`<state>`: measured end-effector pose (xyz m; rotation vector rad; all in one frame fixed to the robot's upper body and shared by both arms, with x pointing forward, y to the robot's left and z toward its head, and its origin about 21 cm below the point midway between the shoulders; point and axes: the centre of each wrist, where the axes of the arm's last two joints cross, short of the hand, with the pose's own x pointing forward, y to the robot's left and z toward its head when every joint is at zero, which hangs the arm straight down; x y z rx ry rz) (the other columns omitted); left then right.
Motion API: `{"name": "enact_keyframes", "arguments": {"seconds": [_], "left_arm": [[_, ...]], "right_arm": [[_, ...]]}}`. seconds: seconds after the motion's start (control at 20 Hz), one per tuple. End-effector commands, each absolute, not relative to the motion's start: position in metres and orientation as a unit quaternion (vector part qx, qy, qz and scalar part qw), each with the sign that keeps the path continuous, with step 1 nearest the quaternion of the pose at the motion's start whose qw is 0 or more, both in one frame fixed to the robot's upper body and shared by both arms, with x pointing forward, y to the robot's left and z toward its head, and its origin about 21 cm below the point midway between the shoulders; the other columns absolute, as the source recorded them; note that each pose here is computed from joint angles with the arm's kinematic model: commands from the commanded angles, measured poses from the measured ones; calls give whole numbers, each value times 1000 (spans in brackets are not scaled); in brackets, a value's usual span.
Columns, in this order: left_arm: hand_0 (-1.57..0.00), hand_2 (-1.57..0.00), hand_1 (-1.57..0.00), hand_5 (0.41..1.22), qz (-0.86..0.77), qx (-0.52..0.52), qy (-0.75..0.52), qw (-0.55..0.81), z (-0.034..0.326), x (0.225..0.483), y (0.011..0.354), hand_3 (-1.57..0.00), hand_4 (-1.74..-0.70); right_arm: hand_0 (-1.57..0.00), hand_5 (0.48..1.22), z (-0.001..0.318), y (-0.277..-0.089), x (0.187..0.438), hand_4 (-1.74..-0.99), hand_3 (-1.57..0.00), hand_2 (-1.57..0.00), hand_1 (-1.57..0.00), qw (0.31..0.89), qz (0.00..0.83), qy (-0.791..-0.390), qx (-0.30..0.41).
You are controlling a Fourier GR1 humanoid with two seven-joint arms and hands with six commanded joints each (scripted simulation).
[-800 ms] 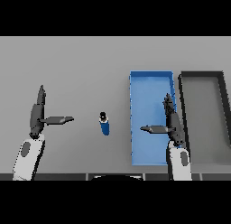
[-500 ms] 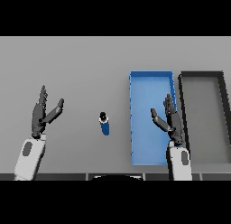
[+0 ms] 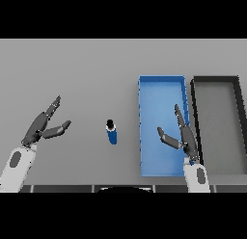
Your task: Pick up the blue pipe and place it into the blue bin.
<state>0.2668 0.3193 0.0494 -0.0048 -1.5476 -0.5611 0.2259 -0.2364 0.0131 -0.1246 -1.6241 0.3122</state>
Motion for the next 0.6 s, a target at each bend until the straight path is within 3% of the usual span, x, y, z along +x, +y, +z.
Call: {"name": "enact_keyframes", "arguments": {"seconds": [0.0, 0.35, 0.55], "left_arm": [[1, 1, 1, 596, -266, -18, -686, 676, 47, 262, 319, 1, -1090], [1, 1, 1, 497, -341, -123, -653, 664, 39, 238, 271, 1, -1158], [1, 1, 1, 469, -365, -127, -651, 654, 28, 231, 244, 1, -1181]], "right_arm": [[1, 598, 14, -236, 227, -1186, 1, 1, 1, 674, 141, -723, -55], [1, 612, 11, -235, 228, -1208, 1, 1, 1, 666, 153, -729, -49], [1, 618, 13, -234, 223, -1221, 1, 1, 1, 664, 151, -731, -46]]}}
